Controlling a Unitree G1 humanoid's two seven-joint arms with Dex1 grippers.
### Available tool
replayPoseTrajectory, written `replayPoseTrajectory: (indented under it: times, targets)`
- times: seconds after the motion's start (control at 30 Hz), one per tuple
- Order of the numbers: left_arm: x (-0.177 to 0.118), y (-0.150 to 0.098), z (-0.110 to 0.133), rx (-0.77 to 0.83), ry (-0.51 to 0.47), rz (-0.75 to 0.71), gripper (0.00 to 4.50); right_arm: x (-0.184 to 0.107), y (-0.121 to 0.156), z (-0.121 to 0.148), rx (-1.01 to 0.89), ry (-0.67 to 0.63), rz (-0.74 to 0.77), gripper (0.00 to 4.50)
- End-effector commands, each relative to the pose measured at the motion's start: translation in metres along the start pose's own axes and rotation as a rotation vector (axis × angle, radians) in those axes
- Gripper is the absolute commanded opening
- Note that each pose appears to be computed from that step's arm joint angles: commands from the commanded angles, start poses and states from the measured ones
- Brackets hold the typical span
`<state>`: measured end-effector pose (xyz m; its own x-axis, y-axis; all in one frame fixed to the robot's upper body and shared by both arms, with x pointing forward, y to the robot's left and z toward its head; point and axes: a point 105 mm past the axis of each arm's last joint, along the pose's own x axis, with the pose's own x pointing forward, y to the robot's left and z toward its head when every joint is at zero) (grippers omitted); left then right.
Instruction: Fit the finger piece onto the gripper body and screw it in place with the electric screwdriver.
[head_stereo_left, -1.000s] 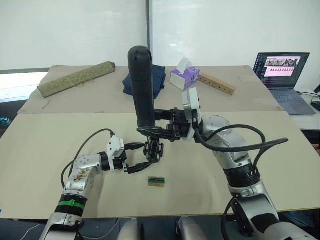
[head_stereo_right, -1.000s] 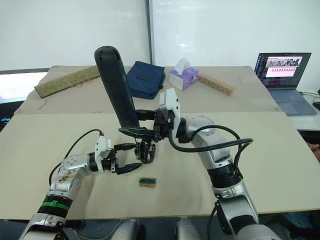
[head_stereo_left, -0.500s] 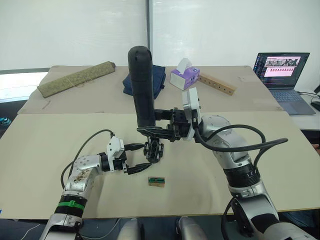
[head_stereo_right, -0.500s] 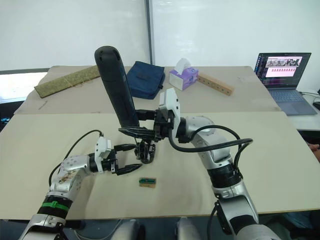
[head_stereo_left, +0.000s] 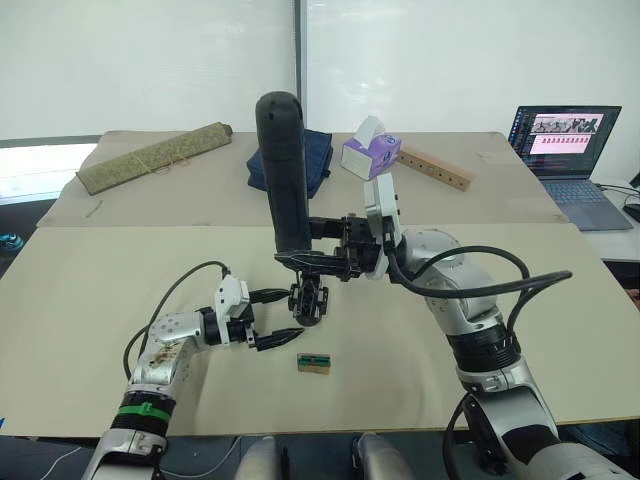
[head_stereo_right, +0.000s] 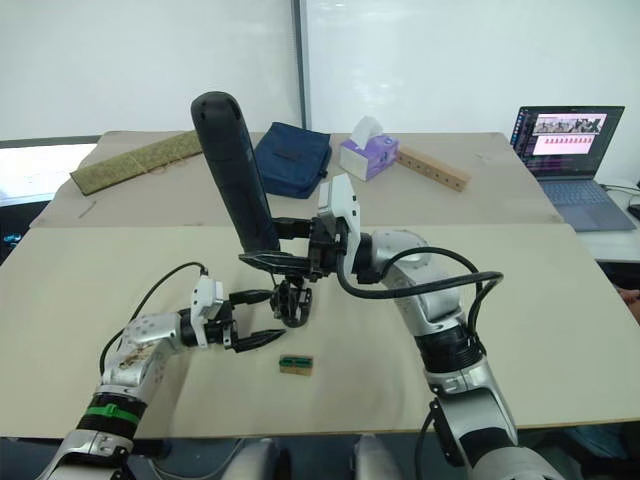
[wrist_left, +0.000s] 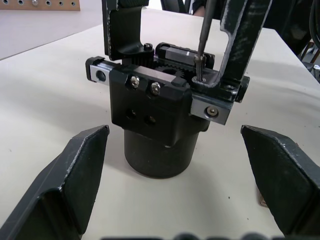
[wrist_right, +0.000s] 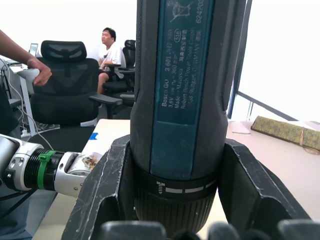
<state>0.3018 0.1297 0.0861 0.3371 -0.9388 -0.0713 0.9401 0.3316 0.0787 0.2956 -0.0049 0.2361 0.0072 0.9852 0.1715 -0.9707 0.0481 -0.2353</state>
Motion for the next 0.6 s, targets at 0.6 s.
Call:
replayPoseTrajectory:
  times: [0.6]
  targets:
    - [0.0015,0.0055,0.0076,0.047,-0.001,0.022,4.5,0.0056,0.0052,0.0147,-0.061,-0.051,0.017,1.9]
